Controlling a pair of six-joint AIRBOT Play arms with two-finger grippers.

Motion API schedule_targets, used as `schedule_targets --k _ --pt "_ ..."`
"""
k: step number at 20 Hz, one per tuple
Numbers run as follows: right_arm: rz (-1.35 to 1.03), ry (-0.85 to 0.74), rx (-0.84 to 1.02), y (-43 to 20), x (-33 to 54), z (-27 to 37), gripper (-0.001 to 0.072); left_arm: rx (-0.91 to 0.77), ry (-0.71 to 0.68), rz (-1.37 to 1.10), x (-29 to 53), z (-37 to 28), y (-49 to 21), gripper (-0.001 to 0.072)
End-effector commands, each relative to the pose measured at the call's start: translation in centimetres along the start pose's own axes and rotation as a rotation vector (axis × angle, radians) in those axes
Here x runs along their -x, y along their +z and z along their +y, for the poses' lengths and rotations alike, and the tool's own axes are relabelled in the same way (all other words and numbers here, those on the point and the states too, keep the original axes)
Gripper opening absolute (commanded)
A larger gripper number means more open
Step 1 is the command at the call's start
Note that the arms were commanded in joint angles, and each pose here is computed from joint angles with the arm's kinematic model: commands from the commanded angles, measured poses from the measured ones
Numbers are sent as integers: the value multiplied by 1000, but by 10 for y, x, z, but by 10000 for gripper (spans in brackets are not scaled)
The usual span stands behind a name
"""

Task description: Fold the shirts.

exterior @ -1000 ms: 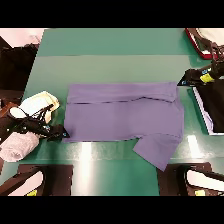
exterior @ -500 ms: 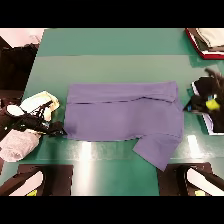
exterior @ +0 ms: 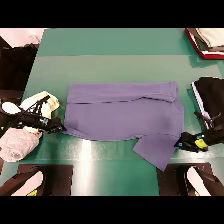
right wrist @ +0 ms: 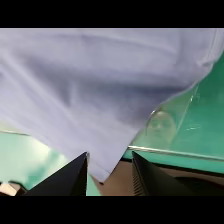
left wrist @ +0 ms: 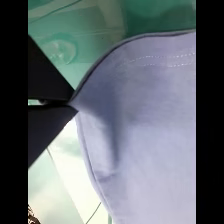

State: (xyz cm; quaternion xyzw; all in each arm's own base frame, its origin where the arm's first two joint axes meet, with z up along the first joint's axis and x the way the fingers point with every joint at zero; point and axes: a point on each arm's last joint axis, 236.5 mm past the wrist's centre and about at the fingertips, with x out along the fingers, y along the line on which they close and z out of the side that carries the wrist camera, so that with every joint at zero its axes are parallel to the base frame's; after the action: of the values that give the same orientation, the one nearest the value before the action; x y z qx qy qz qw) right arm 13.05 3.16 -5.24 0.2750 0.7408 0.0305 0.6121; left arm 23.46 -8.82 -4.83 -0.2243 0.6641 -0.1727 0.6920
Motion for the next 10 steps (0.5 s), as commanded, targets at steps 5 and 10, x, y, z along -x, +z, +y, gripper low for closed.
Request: schedule_targets --k 5,10 --pt "-118 -19 -24 20 -4 -7 317 -8 -6 10 1 -2 -2 24" --pt "-61 4 -49 23 -15 -6 317 -7 -8 13 1 -2 -3 24"
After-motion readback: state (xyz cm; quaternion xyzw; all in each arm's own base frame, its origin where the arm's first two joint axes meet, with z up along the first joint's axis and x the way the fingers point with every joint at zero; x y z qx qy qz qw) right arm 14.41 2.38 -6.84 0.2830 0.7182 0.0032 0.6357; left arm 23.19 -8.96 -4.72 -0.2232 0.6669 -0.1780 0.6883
